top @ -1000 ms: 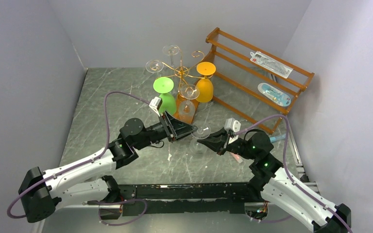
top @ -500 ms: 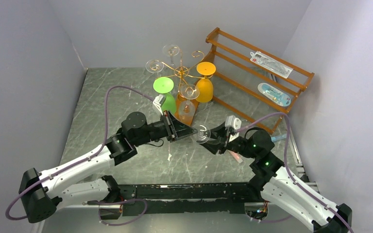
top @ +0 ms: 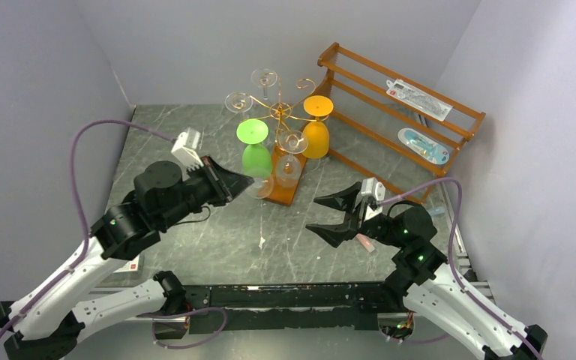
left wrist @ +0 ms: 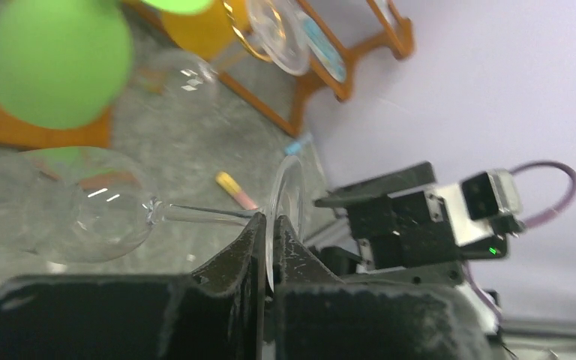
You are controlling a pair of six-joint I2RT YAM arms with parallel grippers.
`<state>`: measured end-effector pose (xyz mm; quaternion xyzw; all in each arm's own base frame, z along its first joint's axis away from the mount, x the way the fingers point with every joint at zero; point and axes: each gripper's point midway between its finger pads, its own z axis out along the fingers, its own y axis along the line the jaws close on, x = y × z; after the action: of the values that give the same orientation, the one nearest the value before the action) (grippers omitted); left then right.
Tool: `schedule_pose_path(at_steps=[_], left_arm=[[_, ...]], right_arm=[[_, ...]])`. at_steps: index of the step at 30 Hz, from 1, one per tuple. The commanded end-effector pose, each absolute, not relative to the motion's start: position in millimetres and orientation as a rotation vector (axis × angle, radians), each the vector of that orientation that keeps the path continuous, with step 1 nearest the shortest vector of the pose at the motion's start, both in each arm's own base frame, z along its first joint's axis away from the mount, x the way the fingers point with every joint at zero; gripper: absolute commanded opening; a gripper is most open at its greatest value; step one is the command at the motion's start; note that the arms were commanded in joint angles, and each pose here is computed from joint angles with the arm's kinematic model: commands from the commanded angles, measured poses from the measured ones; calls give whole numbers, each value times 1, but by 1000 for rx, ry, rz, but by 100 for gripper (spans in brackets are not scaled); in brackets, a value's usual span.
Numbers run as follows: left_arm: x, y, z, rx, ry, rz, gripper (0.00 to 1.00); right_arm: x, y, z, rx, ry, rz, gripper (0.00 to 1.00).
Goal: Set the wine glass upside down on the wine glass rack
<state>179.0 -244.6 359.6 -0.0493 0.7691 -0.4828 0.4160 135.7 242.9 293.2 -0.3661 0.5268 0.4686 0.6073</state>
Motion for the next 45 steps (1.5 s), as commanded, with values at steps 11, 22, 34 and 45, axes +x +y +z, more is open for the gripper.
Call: schedule_pose_path(at_steps=[11,22,34,45], left_arm=[[215,-90,443,-333,1653,-440,5],[272,-139,543,-256,1403,-405,5],[291,-262,628,61,1155,-766,5],[348,-323,622,184,1111,-987,5]], right_arm=[[156,229,309,-675,1275,1016,72],[156,230,310,-623,1306,1058,72],[155,225,306,-579,1323,1074,72],[146,229,301,-573,1364,1149,72]])
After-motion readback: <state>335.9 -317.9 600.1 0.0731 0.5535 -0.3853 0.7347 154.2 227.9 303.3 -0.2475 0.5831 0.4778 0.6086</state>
